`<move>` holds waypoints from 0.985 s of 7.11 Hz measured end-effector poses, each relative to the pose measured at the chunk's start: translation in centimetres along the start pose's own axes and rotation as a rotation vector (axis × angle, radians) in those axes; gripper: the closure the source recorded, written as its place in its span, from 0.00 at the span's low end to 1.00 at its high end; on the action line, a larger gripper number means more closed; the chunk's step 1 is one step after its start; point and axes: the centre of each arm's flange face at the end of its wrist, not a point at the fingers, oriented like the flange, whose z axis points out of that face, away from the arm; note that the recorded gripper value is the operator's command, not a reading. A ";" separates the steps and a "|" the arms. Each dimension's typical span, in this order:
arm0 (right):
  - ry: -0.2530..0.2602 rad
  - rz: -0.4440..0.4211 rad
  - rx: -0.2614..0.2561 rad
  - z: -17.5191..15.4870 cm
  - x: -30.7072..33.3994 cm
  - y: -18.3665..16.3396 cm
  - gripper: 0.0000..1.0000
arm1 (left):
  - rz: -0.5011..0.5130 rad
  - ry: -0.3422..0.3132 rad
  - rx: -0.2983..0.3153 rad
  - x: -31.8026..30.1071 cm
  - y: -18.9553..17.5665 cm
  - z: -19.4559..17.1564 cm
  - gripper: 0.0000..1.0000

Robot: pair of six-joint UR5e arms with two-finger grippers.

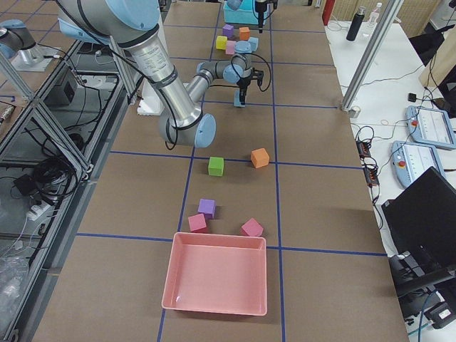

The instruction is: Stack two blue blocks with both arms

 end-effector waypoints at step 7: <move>-0.042 -0.038 0.023 -1.7 -0.4 -1.7 0.00 | 0.036 -0.052 -0.039 1.0 1.3 4.3 0.02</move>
